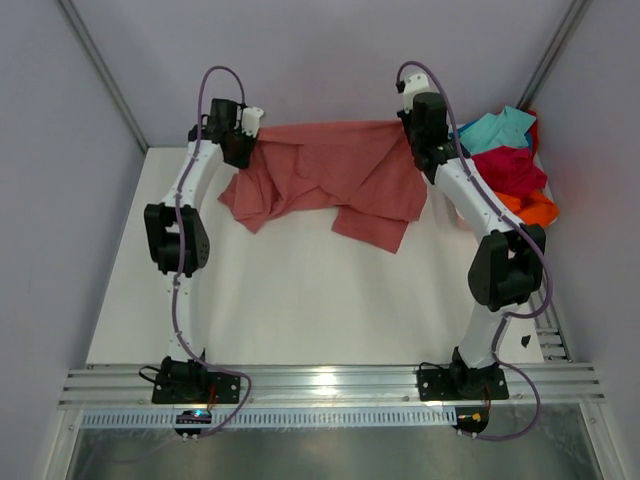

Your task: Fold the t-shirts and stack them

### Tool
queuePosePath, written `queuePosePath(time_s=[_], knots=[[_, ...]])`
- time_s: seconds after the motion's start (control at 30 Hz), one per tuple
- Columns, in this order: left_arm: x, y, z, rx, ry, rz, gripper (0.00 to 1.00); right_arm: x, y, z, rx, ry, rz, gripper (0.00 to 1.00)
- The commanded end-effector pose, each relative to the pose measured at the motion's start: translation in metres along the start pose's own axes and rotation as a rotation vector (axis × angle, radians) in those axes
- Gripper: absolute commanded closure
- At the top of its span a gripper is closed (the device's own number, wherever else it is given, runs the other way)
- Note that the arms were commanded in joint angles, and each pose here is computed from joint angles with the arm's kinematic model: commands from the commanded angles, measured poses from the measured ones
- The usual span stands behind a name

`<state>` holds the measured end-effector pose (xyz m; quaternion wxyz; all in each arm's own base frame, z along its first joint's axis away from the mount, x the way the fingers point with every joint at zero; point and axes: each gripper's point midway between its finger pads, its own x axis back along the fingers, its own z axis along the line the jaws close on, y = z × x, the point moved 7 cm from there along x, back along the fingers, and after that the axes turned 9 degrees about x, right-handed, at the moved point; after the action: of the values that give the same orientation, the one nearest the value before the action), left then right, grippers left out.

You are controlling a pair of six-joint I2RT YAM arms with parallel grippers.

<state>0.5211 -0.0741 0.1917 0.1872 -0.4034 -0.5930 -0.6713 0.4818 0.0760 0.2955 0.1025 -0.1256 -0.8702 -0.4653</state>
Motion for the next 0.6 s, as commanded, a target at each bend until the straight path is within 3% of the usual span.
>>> queuePosePath(time_s=[0.0, 0.23, 0.33, 0.43, 0.53, 0.57], knots=[[0.046, 0.045, 0.014, 0.061, 0.13, -0.206, 1.0, 0.003, 0.04, -0.036, -0.08, -0.073, -0.085, 0.97], [0.123, 0.08, 0.009, 0.054, 0.18, -0.413, 1.0, 0.032, 0.091, -0.071, -0.116, -0.105, -0.249, 0.97], [0.159, 0.081, 0.004, 0.037, 0.183, -0.45, 1.0, 0.047, 0.088, -0.074, -0.115, -0.089, -0.252, 0.97], [0.18, 0.063, -0.012, -0.018, 0.072, -0.411, 1.0, 0.073, 0.07, -0.071, -0.09, -0.044, -0.239, 0.97], [0.183, 0.023, -0.035, -0.106, -0.128, -0.255, 1.0, 0.102, 0.038, -0.059, -0.046, 0.045, -0.21, 0.97], [0.184, 0.012, -0.04, -0.122, -0.168, -0.208, 1.0, 0.105, 0.013, -0.044, -0.019, 0.1, -0.143, 0.97]])
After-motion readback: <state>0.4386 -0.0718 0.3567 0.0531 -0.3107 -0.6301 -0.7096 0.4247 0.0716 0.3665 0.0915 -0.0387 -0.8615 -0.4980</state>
